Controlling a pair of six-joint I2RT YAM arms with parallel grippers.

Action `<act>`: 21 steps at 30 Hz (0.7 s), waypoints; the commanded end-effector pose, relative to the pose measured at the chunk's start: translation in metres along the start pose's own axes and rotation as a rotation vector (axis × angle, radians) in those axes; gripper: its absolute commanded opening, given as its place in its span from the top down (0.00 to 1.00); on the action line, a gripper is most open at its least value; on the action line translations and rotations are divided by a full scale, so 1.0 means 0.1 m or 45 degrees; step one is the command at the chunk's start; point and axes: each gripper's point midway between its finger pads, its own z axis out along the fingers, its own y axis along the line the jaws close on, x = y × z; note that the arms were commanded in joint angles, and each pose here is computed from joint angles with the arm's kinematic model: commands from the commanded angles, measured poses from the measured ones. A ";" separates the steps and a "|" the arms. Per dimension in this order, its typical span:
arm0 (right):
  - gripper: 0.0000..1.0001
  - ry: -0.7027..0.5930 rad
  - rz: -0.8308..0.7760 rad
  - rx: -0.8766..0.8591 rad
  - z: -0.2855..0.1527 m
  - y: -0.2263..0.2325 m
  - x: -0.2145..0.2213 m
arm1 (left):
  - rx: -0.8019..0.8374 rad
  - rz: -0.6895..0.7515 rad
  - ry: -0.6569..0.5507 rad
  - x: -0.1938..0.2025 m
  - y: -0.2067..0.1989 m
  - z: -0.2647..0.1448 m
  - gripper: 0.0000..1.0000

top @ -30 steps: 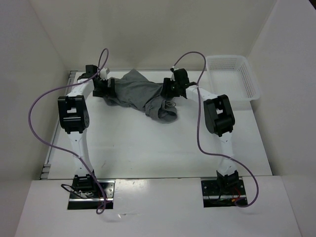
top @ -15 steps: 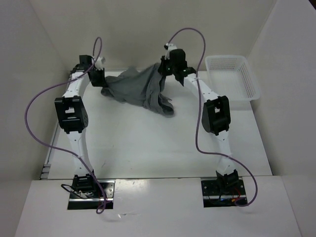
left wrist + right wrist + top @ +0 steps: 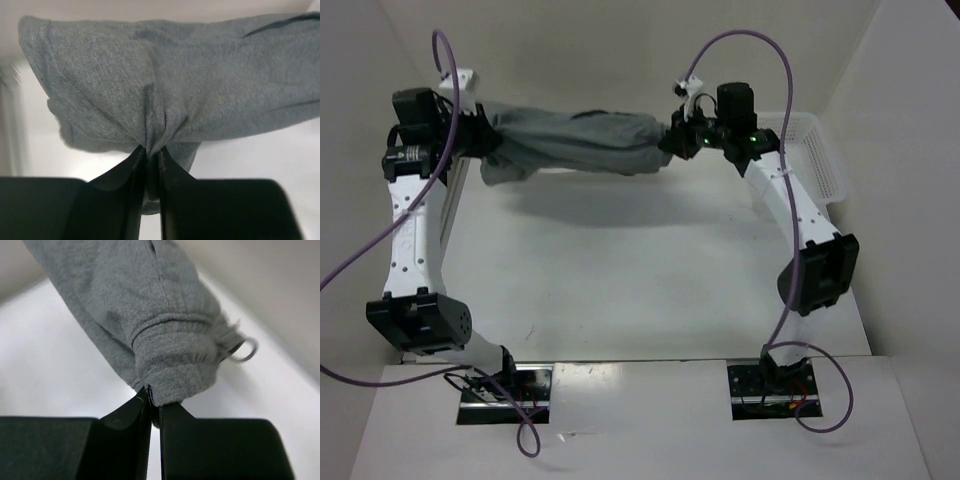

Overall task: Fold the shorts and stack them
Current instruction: Move the shorts to the center of the board

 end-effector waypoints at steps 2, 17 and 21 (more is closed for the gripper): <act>0.84 0.328 -0.142 -0.136 -0.39 0.42 0.94 | 0.094 -0.218 0.478 1.40 -0.28 -0.13 0.76; 0.09 0.827 -0.051 -0.127 -1.13 0.85 2.34 | 0.045 -0.376 0.895 2.61 -0.51 -0.71 0.23; 0.20 0.656 0.189 -0.027 -0.93 0.58 2.16 | -0.039 -0.342 0.860 2.68 -0.15 -0.22 0.25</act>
